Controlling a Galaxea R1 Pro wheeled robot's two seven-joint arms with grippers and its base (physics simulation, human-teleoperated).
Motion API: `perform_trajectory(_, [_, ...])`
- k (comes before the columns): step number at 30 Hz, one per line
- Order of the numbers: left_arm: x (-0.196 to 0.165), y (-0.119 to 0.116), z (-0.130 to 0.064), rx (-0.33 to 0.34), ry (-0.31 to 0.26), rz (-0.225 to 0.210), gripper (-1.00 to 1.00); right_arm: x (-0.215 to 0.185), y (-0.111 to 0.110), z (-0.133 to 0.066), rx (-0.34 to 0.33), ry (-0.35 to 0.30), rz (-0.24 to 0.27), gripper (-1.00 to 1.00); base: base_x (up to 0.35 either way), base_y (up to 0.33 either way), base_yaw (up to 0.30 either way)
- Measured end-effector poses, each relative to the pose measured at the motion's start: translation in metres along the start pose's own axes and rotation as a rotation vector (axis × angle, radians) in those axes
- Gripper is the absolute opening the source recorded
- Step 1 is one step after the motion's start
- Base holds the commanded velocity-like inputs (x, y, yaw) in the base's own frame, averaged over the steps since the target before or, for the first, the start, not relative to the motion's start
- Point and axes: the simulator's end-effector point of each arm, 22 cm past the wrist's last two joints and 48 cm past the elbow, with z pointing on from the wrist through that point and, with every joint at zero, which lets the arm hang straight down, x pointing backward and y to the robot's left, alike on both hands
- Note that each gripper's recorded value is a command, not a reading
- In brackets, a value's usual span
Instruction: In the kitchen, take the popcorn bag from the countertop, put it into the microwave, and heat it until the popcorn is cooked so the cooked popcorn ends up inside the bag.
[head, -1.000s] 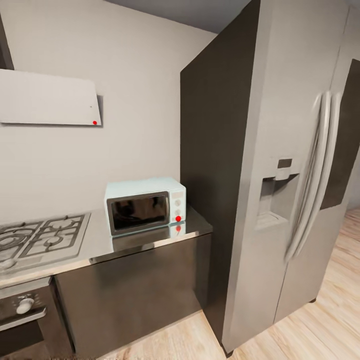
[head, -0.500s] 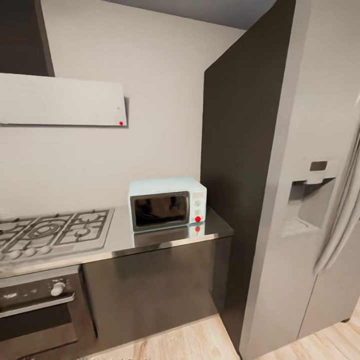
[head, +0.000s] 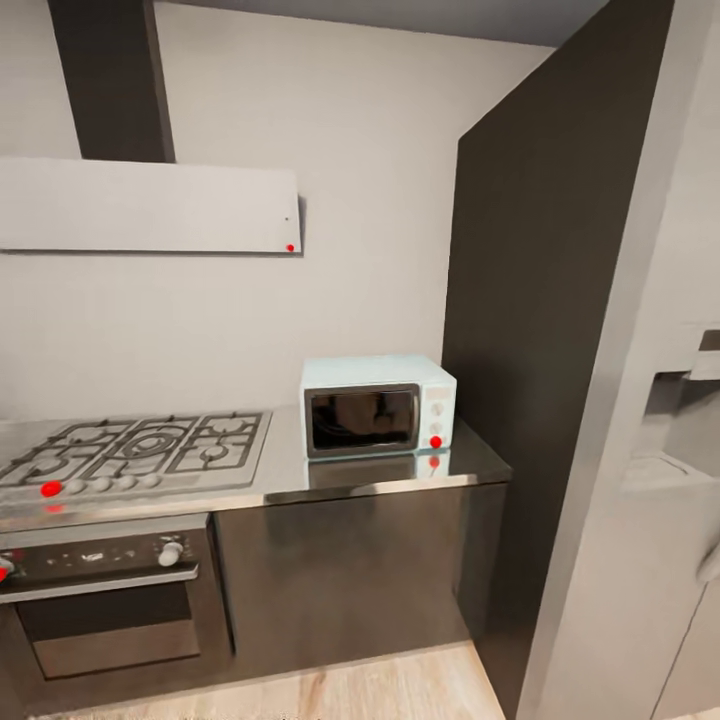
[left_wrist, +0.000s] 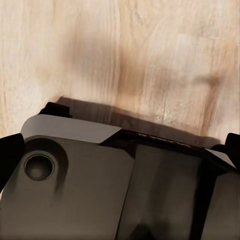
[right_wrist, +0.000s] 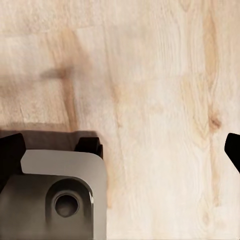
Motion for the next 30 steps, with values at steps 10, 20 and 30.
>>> perform_trajectory(10, [-0.0001, 0.0002, 0.0000, 0.000, 0.000, 0.001, 1.00, -0.0002, 0.0000, 0.0000, 0.000, 0.000, 0.000, 1.00, 0.000, 0.000, 0.269])
perform_trajectory(20, [0.0000, -0.0004, 0.0000, 0.001, 0.000, 0.001, 1.00, -0.0003, 0.0003, 0.0000, -0.002, 0.000, 0.000, 1.00, 0.000, 0.000, 0.121])
perform_trajectory(30, [0.0000, -0.0003, 0.0000, 0.001, 0.000, 0.001, 1.00, -0.0010, -0.0001, -0.0001, 0.000, -0.003, -0.001, 1.00, 0.000, 0.000, 0.166])
